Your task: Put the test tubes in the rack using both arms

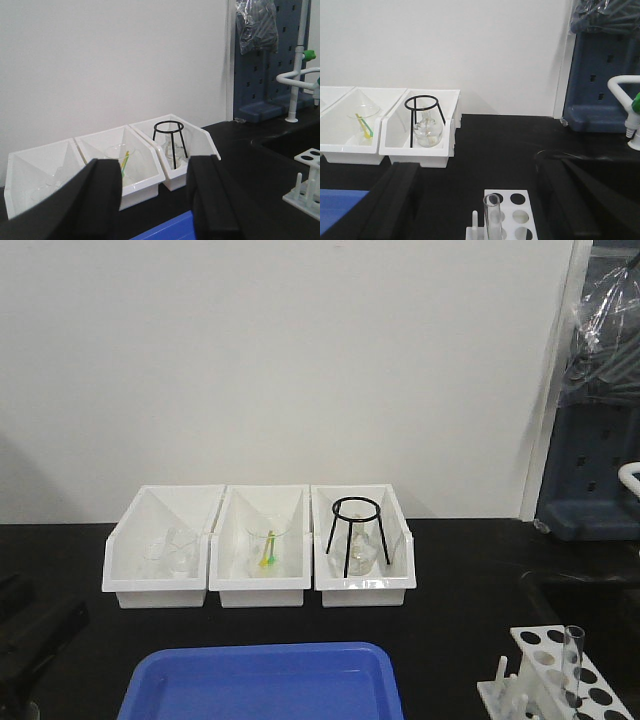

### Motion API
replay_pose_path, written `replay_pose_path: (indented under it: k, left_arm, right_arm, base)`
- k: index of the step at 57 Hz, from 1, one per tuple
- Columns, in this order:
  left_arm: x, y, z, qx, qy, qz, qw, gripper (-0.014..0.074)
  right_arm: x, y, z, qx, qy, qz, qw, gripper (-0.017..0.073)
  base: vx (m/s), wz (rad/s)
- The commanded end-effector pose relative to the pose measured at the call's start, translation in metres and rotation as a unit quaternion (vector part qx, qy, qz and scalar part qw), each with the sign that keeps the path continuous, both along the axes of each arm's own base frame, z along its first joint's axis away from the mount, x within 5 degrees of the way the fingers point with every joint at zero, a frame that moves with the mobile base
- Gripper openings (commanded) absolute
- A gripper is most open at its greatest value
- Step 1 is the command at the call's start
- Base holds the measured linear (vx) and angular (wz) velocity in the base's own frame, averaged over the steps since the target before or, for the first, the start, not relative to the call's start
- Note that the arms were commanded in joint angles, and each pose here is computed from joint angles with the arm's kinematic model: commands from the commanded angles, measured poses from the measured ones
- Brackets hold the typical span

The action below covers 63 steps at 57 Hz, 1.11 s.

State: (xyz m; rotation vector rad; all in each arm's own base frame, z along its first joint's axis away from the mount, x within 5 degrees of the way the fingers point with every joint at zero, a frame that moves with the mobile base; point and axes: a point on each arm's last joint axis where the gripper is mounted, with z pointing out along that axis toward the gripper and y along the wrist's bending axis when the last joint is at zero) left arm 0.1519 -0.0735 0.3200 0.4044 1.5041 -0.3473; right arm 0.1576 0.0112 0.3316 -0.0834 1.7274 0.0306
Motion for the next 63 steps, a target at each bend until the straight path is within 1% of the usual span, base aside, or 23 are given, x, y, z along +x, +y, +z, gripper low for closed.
replay_pose_path:
  k: [1, 4, 8, 11, 14, 17, 18, 21, 29, 39, 44, 48, 52, 63]
  left_arm:
    - [-0.007, 0.001, 0.017, -0.014, -0.059, -0.006, 0.998, 0.0368]
    - [-0.013, 0.004, 0.015, 0.001, -0.073, -0.004, 0.997, 0.0321]
    - [-0.027, 0.012, 0.013, 0.004, -0.094, 0.005, 0.996, 0.0248]
    - [-0.036, 0.021, 0.009, -0.013, -0.100, 0.023, 0.995, 0.0183]
    - [-0.048, 0.032, 0.002, -0.041, -0.107, 0.047, 0.992, 0.0128]
    - [-0.058, 0.042, -0.010, -0.064, -0.105, 0.075, 0.990, 0.0062]
    - [-0.061, 0.044, -0.013, -0.069, -0.106, 0.079, 0.989, 0.0048]
    - [-0.070, 0.052, -0.024, -0.076, -0.111, 0.105, 0.985, -0.0004]
    - [-0.087, 0.065, -0.056, -0.069, -0.096, 0.170, 0.978, -0.0007]
    - [-0.098, 0.072, -0.085, -0.053, -0.050, 0.222, 0.972, -0.0006]
    - [-0.100, 0.074, -0.097, -0.051, -0.041, 0.238, 0.969, -0.0006]
    - [-0.098, 0.075, -0.107, -0.060, -0.030, 0.246, 0.967, -0.0005]
    - [-0.098, 0.075, -0.110, -0.061, -0.012, 0.250, 0.966, -0.0005]
    - [-0.098, 0.075, -0.110, -0.059, -0.008, 0.251, 0.966, -0.0006]
  right_arm:
    - [0.000, -0.001, 0.020, -0.003, -0.058, 0.000, 0.998, 0.0540]
    - [0.000, -0.001, 0.019, -0.003, -0.057, 0.000, 0.998, 0.0540]
    - [0.000, -0.001, 0.019, -0.003, -0.057, 0.000, 0.998, 0.0540]
    - [0.000, -0.001, 0.019, -0.003, -0.056, 0.000, 0.998, 0.0540]
    - [0.000, -0.001, 0.019, -0.003, -0.056, 0.000, 0.998, 0.0540]
    - [0.000, -0.001, 0.019, -0.003, -0.056, 0.000, 0.998, 0.0540]
    - [0.000, -0.001, 0.019, -0.003, -0.056, 0.000, 0.998, 0.0540]
    - [0.000, -0.001, 0.019, -0.003, -0.056, 0.000, 0.998, 0.0540]
    - [0.000, -0.001, 0.019, -0.003, -0.056, 0.000, 0.998, 0.0540]
    - [0.000, -0.001, 0.019, -0.003, -0.056, 0.000, 0.998, 0.0540]
    - [0.000, -0.001, 0.019, -0.003, -0.056, 0.000, 0.998, 0.0540]
    - [0.000, -0.001, 0.019, -0.003, -0.056, 0.000, 0.998, 0.0540]
    - [0.000, -0.001, 0.019, -0.003, -0.055, 0.000, 0.998, 0.0540]
    - [0.000, -0.001, 0.019, -0.004, -0.054, 0.000, 0.999, 0.0540]
  base:
    - [0.00, 0.00]
    - [0.00, 0.00]
    - [0.00, 0.00]
    - [0.00, 0.00]
    - [0.00, 0.00]
    - [0.00, 0.00]
    - [0.00, 0.00]
    - [0.00, 0.00]
    - [0.00, 0.00]
    - [0.00, 0.00]
    - [0.00, 0.00]
    - [0.00, 0.00]
    - [0.00, 0.00]
    - [0.00, 0.00]
